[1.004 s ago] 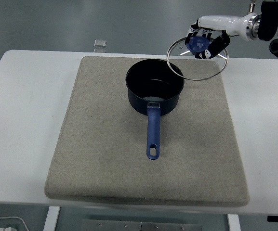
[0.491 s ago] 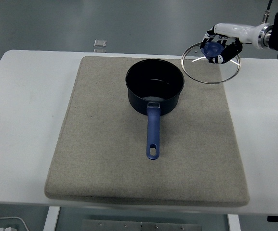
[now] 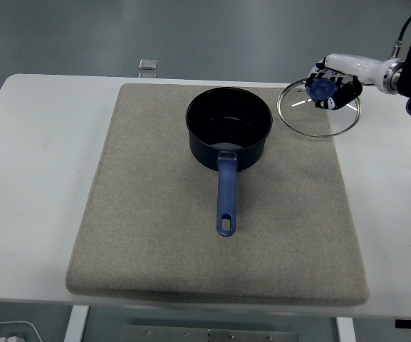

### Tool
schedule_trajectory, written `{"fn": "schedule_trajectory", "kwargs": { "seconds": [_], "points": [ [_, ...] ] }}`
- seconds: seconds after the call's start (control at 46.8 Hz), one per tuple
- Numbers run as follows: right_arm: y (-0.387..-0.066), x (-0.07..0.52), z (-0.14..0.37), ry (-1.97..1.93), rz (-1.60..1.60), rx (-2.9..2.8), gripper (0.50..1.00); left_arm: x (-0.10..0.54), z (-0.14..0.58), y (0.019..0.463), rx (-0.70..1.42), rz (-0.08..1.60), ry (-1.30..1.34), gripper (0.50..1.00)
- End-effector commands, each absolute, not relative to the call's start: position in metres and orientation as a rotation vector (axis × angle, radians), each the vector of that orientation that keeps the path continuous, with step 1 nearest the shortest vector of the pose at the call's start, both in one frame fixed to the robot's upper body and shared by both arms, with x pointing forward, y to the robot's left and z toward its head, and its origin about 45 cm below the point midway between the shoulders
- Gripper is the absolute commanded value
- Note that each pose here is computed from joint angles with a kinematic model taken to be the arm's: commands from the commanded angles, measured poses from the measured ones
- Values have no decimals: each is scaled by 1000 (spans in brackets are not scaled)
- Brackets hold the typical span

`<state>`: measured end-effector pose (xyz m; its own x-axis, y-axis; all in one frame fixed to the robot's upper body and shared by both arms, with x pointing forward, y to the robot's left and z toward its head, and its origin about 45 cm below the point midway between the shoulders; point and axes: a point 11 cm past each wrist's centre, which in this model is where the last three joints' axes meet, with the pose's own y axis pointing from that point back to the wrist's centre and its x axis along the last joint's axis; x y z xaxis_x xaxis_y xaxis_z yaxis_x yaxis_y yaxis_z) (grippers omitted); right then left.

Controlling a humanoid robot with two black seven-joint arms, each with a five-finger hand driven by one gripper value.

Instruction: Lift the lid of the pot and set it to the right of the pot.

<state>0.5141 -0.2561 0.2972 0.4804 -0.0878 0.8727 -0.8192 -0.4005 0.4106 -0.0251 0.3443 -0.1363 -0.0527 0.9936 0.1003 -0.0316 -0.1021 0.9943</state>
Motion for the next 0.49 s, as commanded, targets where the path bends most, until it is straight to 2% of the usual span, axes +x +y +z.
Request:
{"fn": "schedule_trajectory", "kwargs": {
  "seconds": [0.0, 0.406, 0.427, 0.47],
  "points": [
    [-254, 513, 292, -759, 994, 1816, 500, -25, -136, 344, 1234, 1337, 1171, 1000],
    [-233, 504, 260, -731, 968, 1865, 500, -25, -136, 344, 1233, 1338, 1172, 1000],
    [-232, 504, 260, -731, 969, 1866, 502, -25, -136, 344, 1233, 1338, 1172, 1000],
    [-231, 503, 258, -729, 966, 1868, 541, -25, -136, 344, 1233, 1338, 1172, 1000]
  ]
}}
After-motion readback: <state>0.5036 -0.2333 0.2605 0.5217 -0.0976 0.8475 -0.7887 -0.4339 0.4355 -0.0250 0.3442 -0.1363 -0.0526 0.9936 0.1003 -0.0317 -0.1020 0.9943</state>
